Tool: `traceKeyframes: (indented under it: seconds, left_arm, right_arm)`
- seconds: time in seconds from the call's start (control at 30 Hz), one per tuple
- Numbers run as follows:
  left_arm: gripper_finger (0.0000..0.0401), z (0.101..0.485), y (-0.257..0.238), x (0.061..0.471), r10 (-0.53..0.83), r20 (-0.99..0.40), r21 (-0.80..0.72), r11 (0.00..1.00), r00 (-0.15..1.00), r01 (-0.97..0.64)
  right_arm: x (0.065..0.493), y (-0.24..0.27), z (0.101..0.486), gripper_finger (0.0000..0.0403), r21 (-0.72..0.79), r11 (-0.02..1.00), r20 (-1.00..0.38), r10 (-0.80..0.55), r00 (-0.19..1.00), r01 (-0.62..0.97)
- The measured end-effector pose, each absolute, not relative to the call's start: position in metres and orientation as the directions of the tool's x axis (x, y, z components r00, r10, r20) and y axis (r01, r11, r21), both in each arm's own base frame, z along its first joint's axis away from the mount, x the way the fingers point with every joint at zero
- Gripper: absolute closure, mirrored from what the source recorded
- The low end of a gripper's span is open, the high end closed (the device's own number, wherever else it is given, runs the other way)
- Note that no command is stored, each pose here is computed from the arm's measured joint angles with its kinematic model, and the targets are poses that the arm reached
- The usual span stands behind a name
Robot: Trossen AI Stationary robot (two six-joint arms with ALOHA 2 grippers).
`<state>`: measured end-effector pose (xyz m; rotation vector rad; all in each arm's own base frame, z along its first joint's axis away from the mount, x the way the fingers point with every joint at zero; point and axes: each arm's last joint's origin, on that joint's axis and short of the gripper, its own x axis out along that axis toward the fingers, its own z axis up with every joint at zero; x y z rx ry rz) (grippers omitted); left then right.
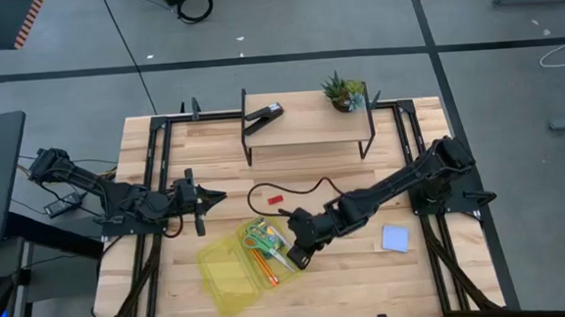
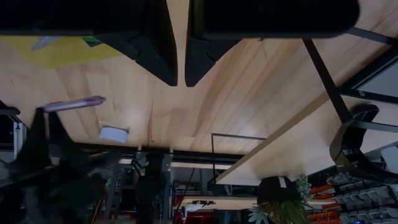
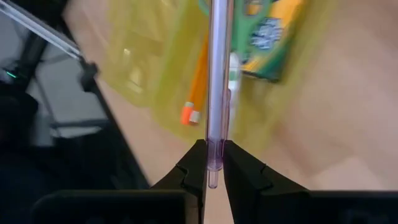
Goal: Pack school essentials
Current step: Put the purple mechanical pencil into the supply box
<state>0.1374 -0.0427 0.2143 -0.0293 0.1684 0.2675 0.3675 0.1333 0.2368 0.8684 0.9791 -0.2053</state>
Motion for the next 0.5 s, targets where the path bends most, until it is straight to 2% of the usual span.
traceKeyframes:
  seconds: [0.27,0.5]
  left_arm:
    - [0.0373,0.216,-0.043,0.138,0.260,-0.156,0.037,0.966,0.953,-0.258]
    - [0.0363,0.218,-0.044,0.140,0.260,-0.134,0.096,0.964,0.956,-0.248]
  right_arm:
    - [0.374,0.159,0.225,0.0352,0.633,0.516,-0.751,0.232,0.618,0.577]
    - [0.384,0.178,0.204,0.0352,0.684,0.436,-0.717,0.254,0.649,0.585]
